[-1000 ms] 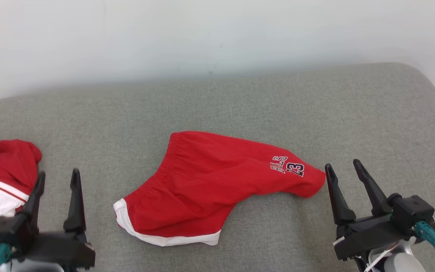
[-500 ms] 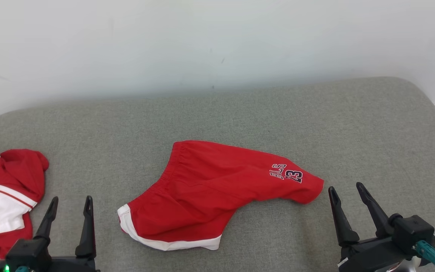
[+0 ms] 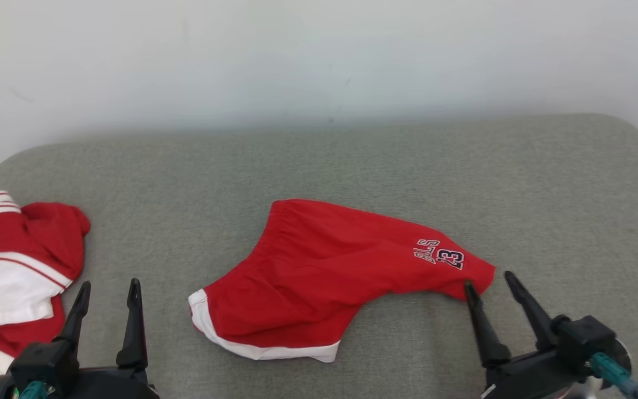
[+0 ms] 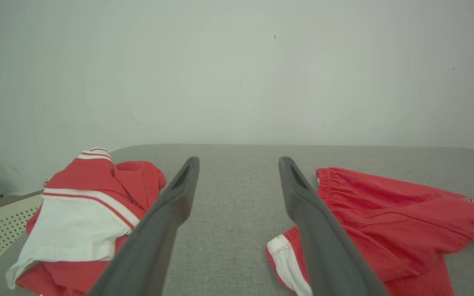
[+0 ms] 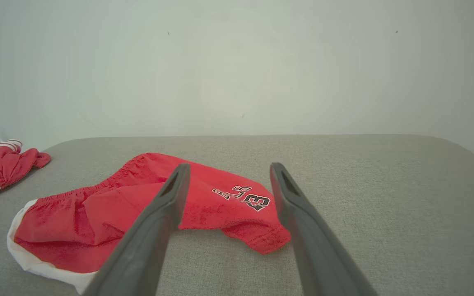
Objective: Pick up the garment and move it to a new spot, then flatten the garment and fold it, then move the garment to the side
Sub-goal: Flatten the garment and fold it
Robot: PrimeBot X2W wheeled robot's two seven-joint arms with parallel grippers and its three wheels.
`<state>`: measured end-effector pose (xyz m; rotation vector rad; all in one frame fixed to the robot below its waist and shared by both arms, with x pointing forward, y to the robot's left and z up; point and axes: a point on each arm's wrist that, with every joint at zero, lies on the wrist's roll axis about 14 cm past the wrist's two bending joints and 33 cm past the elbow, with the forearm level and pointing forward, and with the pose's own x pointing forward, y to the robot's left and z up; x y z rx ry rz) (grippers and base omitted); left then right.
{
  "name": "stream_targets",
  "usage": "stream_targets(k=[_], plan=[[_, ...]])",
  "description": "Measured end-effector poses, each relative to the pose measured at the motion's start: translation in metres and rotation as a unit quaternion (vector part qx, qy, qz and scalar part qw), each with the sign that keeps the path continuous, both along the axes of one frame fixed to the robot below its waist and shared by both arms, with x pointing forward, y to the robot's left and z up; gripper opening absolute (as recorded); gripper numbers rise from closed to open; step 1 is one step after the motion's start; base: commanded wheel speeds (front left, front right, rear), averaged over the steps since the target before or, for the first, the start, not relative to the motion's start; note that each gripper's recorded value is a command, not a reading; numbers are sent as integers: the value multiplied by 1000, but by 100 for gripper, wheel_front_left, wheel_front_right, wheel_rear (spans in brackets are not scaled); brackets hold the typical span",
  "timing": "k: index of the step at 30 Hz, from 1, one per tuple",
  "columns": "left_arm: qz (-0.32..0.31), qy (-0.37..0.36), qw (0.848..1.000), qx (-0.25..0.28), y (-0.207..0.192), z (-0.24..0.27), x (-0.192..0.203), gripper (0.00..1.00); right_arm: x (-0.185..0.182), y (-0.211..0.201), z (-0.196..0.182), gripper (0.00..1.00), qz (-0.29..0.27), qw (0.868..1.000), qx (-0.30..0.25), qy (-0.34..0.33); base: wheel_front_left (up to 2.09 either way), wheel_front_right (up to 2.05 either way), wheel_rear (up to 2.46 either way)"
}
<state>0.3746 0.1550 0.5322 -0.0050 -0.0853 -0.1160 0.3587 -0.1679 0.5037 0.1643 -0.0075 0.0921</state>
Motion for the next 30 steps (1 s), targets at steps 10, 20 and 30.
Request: stream_targets(k=[10,20,30], plan=[[40,-8,999,-26,20,4,0,100,18,99,-25,100,169,984,-40,40,0,0,0],[71,-18,997,-37,35,7,0,100,7,160,-85,100,315,936,-110,112,0,0,0],[92,-11,995,-34,47,-1,3,100,8,173,-130,100,369,900,-167,159,0,0,0]])
